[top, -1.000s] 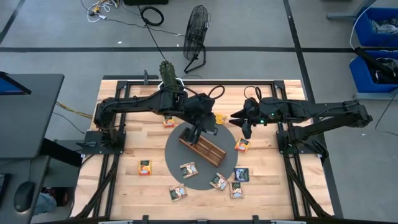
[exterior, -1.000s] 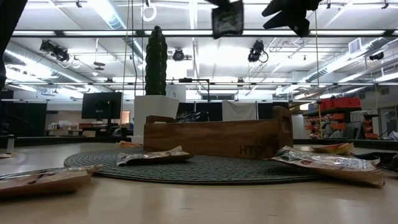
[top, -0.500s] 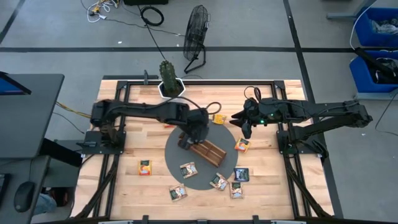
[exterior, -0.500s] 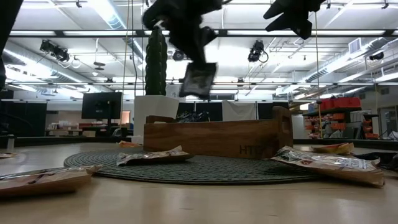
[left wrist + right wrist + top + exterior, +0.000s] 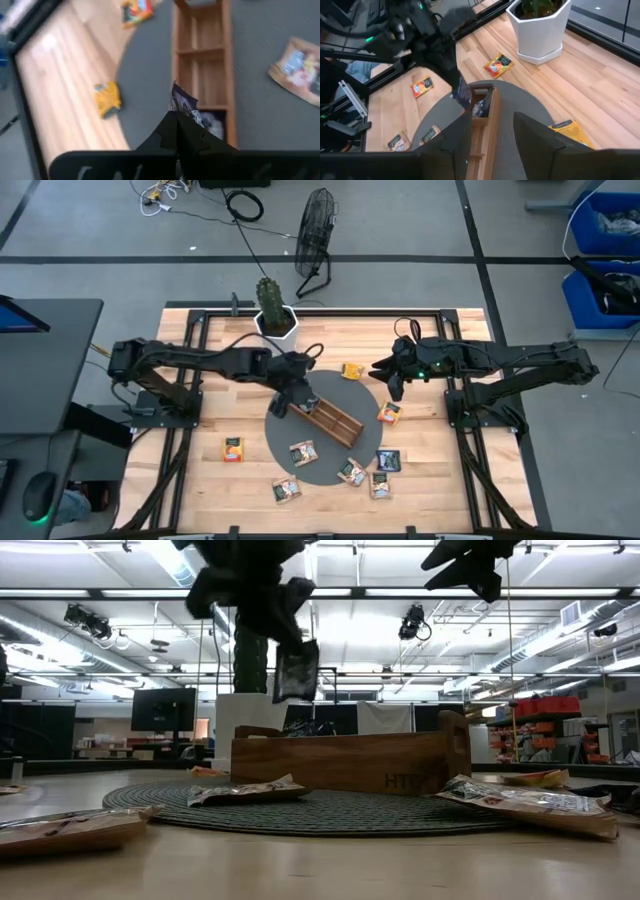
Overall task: Pick & Place Tea
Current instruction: Put the purple tea bag into the left section of the wooden organizer
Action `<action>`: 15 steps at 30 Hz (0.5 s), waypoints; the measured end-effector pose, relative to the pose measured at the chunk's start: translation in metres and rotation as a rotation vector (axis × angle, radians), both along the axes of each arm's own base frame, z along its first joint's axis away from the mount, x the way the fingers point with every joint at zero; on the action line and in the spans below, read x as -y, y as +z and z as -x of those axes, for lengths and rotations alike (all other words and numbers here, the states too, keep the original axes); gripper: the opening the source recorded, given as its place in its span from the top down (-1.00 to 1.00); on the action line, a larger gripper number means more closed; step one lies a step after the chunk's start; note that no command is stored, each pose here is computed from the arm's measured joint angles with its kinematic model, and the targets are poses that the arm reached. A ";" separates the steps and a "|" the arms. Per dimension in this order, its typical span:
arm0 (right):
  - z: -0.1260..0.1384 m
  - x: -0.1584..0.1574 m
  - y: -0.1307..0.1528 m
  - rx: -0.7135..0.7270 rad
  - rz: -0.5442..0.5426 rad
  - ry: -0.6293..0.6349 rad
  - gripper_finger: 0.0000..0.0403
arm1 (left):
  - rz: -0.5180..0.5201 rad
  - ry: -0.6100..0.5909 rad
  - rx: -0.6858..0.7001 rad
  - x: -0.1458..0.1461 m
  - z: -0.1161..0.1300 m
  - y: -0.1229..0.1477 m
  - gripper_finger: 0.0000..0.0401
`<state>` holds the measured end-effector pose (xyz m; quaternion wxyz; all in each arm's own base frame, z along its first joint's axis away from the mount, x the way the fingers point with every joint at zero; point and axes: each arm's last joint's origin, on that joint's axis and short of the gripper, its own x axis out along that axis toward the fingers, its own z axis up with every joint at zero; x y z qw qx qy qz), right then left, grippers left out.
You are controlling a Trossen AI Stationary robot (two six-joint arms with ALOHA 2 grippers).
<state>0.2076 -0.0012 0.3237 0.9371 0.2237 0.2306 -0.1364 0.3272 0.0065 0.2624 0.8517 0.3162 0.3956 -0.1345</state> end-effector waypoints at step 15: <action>0.000 0.001 0.000 -0.001 0.008 -0.016 0.24 | -0.027 0.000 -0.021 -0.008 0.009 -0.040 1.00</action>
